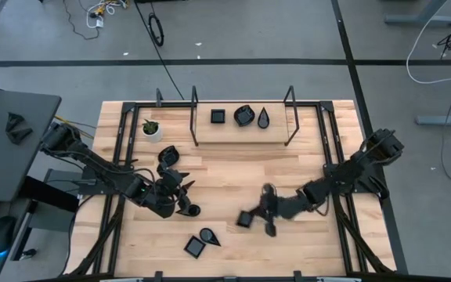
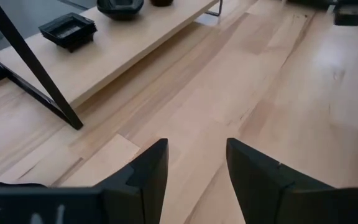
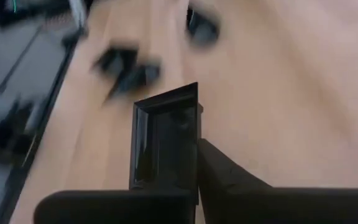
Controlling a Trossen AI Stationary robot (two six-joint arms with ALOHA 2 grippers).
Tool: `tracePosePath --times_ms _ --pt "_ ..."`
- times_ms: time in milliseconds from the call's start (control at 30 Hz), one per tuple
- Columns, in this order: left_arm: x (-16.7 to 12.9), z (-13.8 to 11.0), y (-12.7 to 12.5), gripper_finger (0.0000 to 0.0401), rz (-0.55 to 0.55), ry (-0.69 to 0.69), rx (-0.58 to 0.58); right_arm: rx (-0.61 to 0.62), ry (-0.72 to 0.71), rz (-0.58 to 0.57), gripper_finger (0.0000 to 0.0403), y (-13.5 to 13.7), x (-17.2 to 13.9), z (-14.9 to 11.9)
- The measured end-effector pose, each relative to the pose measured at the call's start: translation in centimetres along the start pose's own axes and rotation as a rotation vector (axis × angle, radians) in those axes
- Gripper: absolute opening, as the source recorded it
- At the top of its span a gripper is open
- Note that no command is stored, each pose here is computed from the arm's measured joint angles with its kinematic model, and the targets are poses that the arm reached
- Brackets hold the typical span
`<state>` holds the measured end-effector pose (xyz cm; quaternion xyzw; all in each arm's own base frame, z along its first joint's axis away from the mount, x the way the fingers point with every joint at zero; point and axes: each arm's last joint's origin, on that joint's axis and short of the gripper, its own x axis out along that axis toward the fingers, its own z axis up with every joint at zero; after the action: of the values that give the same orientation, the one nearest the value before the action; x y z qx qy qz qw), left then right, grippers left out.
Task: Pick & Place Mini shaped plates
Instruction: Stack the black square bowl on top of the other black square bowl on the shelf
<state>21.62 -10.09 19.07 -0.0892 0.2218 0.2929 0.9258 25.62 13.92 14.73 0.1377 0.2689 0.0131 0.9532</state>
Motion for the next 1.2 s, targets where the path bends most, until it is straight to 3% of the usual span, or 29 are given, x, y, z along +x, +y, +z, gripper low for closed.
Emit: tracePosePath --times_ms 133,267,433,567,700,867,1200 --pt "0.1 0.1 0.1 0.0169 0.01 -0.006 -0.001 -0.049 -0.12 -0.083 0.0005 -2.5 1.5 4.8" --pt "0.3 0.2 0.2 0.0169 0.022 -0.007 -0.008 -0.149 -0.058 -0.165 0.0004 -6.4 2.3 11.4" --pt "0.6 0.3 0.4 0.0169 0.021 0.009 -0.016 -0.236 0.014 -0.343 0.0002 -12.7 0.1 19.6" --pt "0.7 0.3 0.4 0.0169 0.022 0.012 -0.017 -0.275 -0.012 -0.378 0.0001 -18.6 -2.5 23.6" --pt "0.7 0.3 0.4 0.0169 0.021 0.012 -0.016 -0.257 -0.001 -0.393 0.0001 -24.2 -2.4 24.4" --pt "0.7 0.4 0.4 0.0169 0.02 0.011 -0.018 -0.278 0.089 -0.369 0.0001 -28.8 0.7 24.1" --pt "0.7 0.4 0.4 0.0169 0.021 0.009 -0.019 -0.315 0.254 -0.314 0.0003 -33.6 3.0 24.3"
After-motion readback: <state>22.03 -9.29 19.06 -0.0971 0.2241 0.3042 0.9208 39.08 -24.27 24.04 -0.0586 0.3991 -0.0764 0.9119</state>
